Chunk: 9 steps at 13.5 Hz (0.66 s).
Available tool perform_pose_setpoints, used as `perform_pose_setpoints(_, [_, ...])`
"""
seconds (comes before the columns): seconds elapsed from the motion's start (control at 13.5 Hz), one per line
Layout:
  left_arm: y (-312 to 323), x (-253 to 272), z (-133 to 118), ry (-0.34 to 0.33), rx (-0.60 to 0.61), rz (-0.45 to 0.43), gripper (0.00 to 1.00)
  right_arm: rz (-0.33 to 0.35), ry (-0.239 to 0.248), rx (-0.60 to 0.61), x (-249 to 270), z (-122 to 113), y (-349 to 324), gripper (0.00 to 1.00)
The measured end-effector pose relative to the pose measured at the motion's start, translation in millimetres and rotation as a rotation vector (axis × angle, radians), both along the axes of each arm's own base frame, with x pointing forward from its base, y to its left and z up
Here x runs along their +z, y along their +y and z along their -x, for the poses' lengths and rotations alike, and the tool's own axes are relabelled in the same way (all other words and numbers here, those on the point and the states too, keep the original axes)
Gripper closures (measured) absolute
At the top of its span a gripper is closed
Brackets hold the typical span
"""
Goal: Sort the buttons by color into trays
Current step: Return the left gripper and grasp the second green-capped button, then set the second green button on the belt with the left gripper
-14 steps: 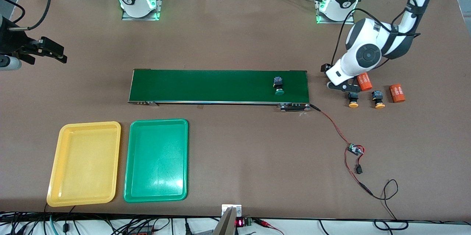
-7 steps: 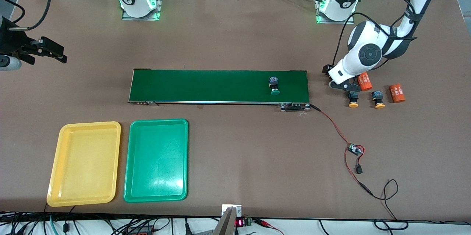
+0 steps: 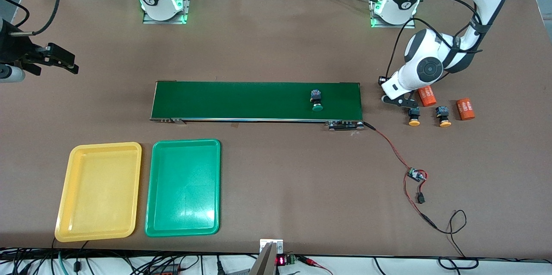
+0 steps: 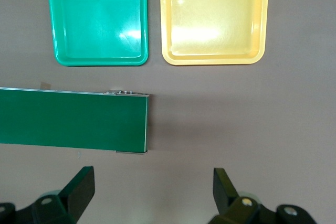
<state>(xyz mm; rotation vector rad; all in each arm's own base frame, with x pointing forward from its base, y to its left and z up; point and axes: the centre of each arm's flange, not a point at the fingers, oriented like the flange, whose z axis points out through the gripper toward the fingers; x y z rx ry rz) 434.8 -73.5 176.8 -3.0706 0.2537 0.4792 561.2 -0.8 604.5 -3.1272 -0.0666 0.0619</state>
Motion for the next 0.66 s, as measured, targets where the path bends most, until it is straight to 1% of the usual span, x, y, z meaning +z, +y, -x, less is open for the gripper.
perform_pose_setpoints(0.15, [4.8,24.1,-18.0,0.009,0.003,-0.035,0.59,0.000,0.000,0.000,0.0,0.0,0.0,0.00])
perform_pose_setpoints(0.3, [-1.0,69.6,-48.3,0.016,-0.008,-0.074,0.59,0.000,0.000,0.000,0.0,0.0,-0.1,0.00])
perform_pose_setpoints(0.44, [-38.7,116.5,-72.0,0.002,-0.056,-0.079,0.59,0.000,0.000,0.000,0.0,0.0,-0.1,0.00])
perform_pose_setpoints(0.59, [-89.5,149.9,-81.2,-0.023,-0.069,-0.054,0.59,0.000,0.000,0.000,0.0,0.0,-0.1,0.00])
perform_pose_setpoints(0.66, [-113.9,156.3,-82.8,-0.031,-0.057,-0.034,0.59,0.000,0.000,0.000,0.0,0.0,-0.1,0.00])
